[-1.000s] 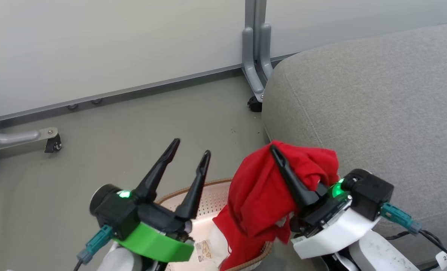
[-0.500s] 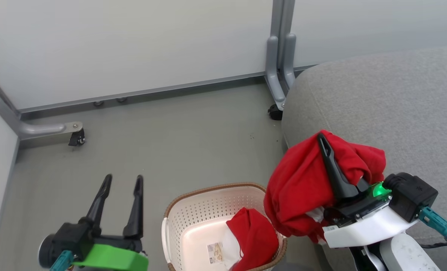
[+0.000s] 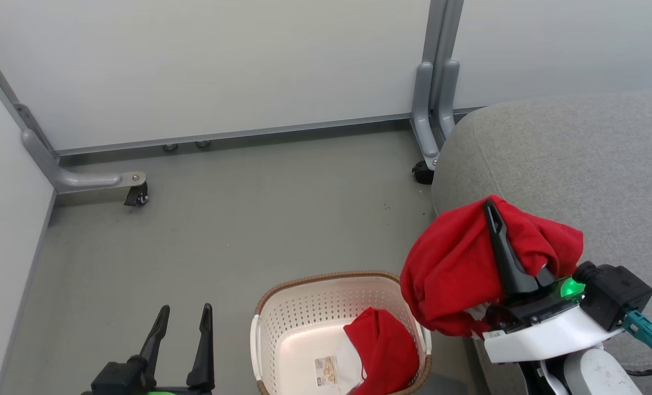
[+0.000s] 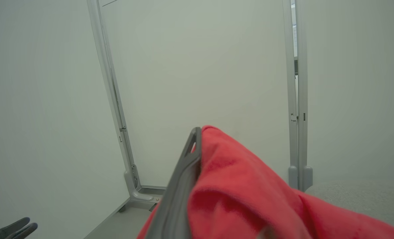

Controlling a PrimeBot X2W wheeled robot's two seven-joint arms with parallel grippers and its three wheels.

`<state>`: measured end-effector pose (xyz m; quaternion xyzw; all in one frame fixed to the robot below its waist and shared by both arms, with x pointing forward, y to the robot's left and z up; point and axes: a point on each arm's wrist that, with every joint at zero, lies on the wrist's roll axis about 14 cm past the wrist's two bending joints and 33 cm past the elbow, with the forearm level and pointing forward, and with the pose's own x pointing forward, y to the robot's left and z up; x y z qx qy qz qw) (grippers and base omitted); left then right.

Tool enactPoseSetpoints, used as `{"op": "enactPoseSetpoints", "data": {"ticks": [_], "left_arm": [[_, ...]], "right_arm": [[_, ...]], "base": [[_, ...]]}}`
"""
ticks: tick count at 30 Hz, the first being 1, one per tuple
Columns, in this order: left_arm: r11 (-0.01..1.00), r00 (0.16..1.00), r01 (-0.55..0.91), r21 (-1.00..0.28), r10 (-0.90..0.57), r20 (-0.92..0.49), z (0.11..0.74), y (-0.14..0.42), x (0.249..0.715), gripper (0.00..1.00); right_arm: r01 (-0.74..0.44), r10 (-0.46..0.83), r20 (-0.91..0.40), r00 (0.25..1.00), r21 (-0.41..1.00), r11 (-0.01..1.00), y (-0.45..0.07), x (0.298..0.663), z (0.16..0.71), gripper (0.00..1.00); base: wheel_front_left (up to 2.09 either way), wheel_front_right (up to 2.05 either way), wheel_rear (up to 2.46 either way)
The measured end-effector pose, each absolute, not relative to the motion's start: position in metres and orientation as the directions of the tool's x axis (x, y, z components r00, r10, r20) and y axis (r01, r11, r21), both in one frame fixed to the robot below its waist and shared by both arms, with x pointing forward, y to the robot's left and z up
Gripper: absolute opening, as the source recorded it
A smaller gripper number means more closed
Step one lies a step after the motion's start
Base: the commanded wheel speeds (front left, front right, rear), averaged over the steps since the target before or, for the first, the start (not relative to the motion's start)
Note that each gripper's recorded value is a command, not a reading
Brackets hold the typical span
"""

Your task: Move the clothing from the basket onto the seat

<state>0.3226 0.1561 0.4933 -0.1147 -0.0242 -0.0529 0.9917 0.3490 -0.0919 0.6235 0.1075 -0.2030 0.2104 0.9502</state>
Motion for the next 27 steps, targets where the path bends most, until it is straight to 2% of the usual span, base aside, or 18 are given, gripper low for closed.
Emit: {"op": "enactPoseSetpoints", "data": {"ticks": [16,27], "left_arm": [[0.961,0.995,0.102,-0.258,-0.094,0.042,0.487,0.155,0.321,1.00],[0.951,0.987,0.158,-0.264,-0.154,0.036,0.486,0.137,0.331,1.00]], "right_arm": [[-0.432,0.344,0.429,0.836,0.127,0.893,-0.095,0.349,0.622,0.00],[-0.359,0.276,0.423,0.863,0.128,0.925,-0.121,0.348,0.620,0.00]], "base": [[0.00,0.00,0.00],[0.00,0.00,0.00]]}}
